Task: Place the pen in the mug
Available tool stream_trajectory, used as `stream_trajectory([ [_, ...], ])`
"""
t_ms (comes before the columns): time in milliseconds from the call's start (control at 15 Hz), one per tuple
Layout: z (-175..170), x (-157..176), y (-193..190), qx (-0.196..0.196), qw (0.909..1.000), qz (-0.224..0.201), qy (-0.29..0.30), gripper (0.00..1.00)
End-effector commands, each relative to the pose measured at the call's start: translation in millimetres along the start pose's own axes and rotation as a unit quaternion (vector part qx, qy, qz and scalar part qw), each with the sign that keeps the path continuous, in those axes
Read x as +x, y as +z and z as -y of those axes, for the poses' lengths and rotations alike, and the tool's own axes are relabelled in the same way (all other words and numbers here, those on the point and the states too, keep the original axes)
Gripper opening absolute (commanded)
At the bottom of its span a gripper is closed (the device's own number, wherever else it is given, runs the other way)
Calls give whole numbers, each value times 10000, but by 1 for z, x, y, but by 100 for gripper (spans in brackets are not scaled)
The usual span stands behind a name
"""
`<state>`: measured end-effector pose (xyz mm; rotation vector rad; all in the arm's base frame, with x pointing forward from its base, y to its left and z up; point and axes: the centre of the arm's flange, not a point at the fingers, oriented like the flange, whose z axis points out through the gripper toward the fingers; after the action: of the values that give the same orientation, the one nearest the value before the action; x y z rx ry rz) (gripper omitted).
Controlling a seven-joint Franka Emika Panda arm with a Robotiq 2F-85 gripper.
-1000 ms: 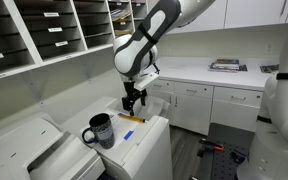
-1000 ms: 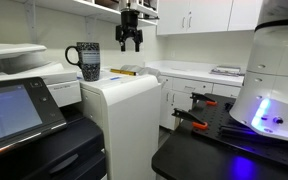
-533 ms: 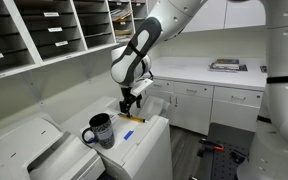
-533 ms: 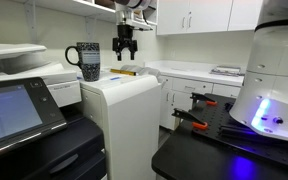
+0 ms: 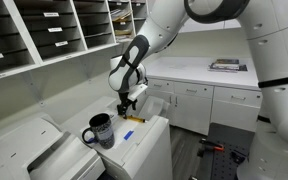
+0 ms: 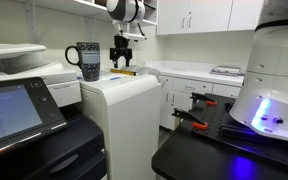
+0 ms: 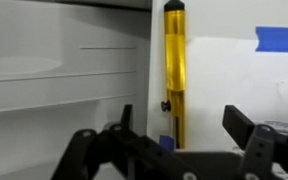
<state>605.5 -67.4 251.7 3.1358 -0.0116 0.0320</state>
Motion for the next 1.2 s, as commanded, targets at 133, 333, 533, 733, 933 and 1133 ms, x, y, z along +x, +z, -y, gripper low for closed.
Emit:
stream_trajectory([
  [133, -3, 21, 15, -153, 9998, 4, -141, 56],
  [333, -2, 25, 21, -197, 9996, 25, -186, 31],
  [533, 1, 26, 21, -194, 9995, 32, -233, 9],
  [733, 1, 25, 18, -159, 9996, 61, -218, 0],
  [933, -2, 21, 5, 50, 9990, -127, -435, 3],
  [1133, -9, 18, -30, 586, 9919, -490, -1012, 3],
])
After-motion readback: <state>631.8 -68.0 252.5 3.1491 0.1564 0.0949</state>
